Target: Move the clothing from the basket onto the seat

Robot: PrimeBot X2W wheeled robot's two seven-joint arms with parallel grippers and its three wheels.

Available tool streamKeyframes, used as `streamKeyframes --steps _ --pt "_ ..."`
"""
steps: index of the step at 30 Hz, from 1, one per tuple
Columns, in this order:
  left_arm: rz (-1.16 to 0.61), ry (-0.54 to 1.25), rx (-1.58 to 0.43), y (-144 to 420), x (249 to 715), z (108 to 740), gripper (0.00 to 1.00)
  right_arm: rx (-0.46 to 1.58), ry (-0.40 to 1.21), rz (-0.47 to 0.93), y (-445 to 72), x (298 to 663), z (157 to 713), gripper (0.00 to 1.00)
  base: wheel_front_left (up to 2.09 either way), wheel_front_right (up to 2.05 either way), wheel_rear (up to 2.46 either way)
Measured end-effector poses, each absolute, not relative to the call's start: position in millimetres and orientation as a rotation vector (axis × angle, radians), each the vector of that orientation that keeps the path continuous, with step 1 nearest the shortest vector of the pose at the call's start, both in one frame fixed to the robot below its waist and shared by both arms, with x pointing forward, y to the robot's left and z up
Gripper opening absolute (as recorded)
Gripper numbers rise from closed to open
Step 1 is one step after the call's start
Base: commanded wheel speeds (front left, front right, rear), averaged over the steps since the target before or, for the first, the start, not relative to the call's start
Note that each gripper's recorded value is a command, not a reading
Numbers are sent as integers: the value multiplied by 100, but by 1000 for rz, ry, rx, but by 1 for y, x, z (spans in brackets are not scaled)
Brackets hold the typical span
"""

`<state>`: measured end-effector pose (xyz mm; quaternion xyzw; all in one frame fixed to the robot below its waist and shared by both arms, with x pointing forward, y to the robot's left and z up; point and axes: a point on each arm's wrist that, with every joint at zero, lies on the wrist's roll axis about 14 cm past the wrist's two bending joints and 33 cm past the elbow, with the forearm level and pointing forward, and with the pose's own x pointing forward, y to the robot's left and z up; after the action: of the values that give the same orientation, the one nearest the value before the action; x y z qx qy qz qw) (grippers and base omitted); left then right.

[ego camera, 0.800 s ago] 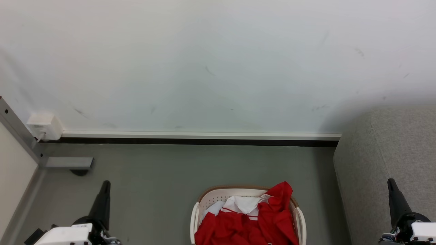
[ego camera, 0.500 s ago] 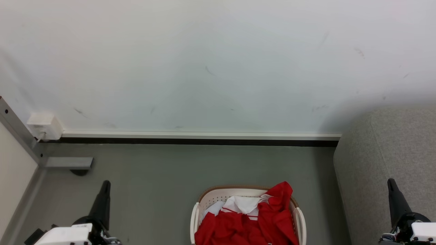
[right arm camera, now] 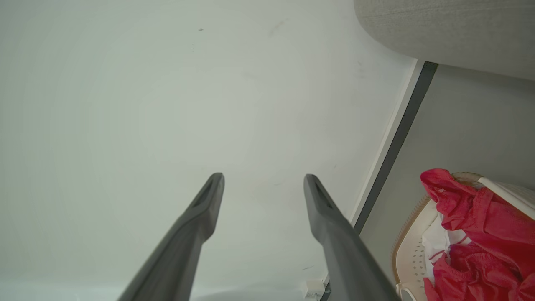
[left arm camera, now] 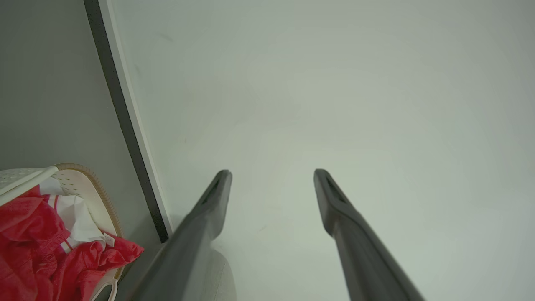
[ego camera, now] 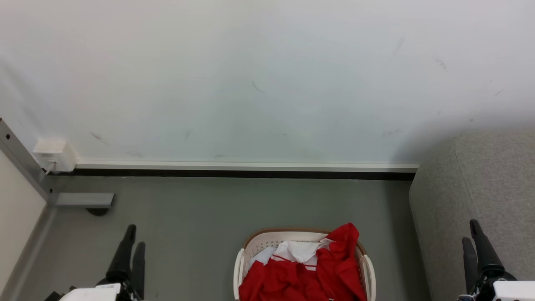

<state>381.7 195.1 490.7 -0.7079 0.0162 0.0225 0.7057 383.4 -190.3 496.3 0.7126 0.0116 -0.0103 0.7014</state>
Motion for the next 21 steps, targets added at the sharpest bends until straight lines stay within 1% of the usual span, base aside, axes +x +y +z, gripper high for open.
streamKeyframes --steps 8,21 --pt "45 -10 -1510 197 384 502 100 1533 0 9 -182 386 509 100 0 0 0" --pt "26 -59 -1244 199 385 519 100 1321 -29 52 -175 386 523 100 0 0 0"
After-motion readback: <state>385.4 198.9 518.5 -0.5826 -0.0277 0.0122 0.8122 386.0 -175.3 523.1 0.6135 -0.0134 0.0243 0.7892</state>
